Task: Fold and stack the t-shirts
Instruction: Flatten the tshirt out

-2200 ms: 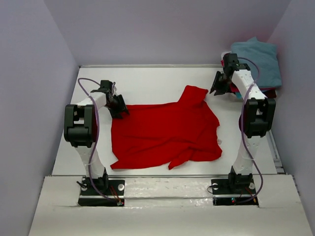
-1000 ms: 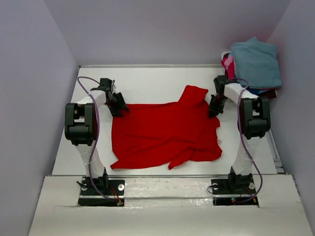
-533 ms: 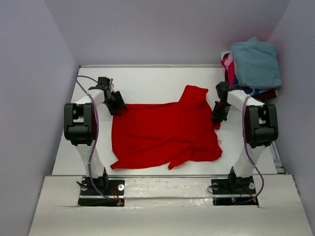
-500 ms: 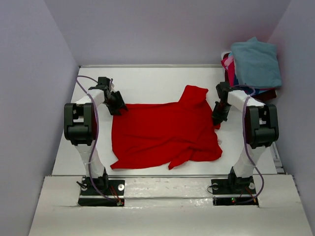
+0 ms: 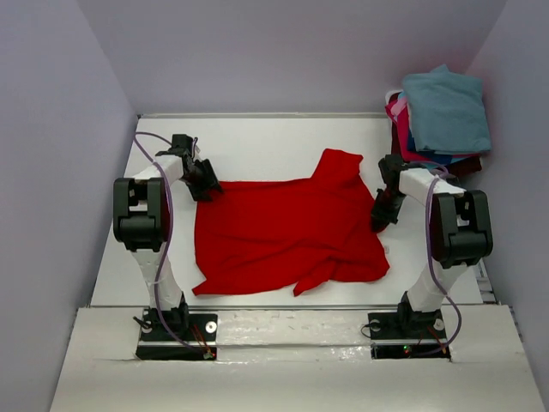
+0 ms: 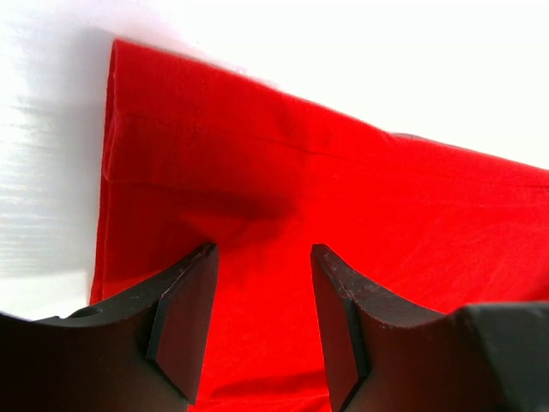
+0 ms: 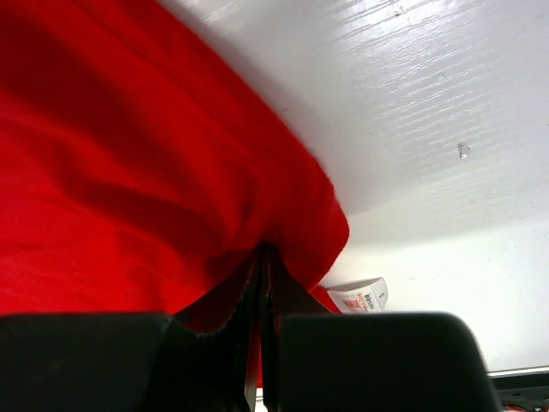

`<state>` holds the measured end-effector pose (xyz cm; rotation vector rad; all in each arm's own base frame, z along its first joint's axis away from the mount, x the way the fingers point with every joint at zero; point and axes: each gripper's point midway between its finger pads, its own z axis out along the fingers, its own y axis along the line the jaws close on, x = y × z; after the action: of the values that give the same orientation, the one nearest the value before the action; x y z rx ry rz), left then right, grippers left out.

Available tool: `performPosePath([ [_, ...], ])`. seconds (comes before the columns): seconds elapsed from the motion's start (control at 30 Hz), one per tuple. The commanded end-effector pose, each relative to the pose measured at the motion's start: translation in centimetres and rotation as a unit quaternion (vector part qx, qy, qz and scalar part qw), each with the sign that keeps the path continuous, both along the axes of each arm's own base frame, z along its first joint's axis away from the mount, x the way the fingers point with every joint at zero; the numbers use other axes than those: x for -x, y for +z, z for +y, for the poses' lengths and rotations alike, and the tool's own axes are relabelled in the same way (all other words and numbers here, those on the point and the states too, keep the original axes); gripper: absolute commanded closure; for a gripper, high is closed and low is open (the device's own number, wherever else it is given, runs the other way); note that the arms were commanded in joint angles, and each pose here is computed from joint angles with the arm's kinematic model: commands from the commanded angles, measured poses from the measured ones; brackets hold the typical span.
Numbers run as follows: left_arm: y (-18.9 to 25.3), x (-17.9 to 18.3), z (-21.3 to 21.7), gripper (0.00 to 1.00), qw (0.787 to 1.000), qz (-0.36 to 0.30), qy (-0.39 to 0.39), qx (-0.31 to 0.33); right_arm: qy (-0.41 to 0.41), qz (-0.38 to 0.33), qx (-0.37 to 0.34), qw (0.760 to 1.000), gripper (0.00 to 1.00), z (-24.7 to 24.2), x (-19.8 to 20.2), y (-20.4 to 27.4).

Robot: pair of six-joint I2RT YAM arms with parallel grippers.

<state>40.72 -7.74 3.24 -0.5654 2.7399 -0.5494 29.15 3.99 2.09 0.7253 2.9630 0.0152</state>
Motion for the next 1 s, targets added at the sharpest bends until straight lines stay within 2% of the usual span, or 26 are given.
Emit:
performPosePath([
  [0.0,2.0,-1.8,0.0,0.42,1.0,-0.025,0.0,0.005,0.001,-0.052,-0.009,0.999,0.93,0.4,-2.0,2.8],
  [0.2,2.7,-3.2,0.4,0.42,0.999,-0.032,0.009,0.005,0.006,-0.083,-0.011,0.996,0.93,0.5,-3.9,6.3],
  [0.3,2.7,-4.0,0.5,0.42,0.999,-0.031,0.01,0.003,0.009,-0.088,-0.012,0.996,0.93,0.9,-3.3,6.8],
  [0.4,2.6,-4.7,0.9,0.41,0.999,-0.029,0.016,0.004,0.011,-0.071,-0.03,0.997,0.93,1.6,-1.0,5.5],
  [0.53,2.1,-4.8,0.9,0.42,1.0,-0.023,0.016,0.003,0.009,-0.062,-0.031,0.998,0.93,1.6,0.1,4.4],
  [0.77,1.5,-3.9,1.7,0.42,1.0,-0.015,0.019,-0.009,0.01,-0.06,-0.037,0.997,0.93,1.8,-0.1,3.7],
  [0.97,1.1,-4.7,2.0,0.45,0.999,-0.015,0.023,-0.017,0.011,-0.052,-0.043,0.998,0.93,2.0,-0.2,2.8],
])
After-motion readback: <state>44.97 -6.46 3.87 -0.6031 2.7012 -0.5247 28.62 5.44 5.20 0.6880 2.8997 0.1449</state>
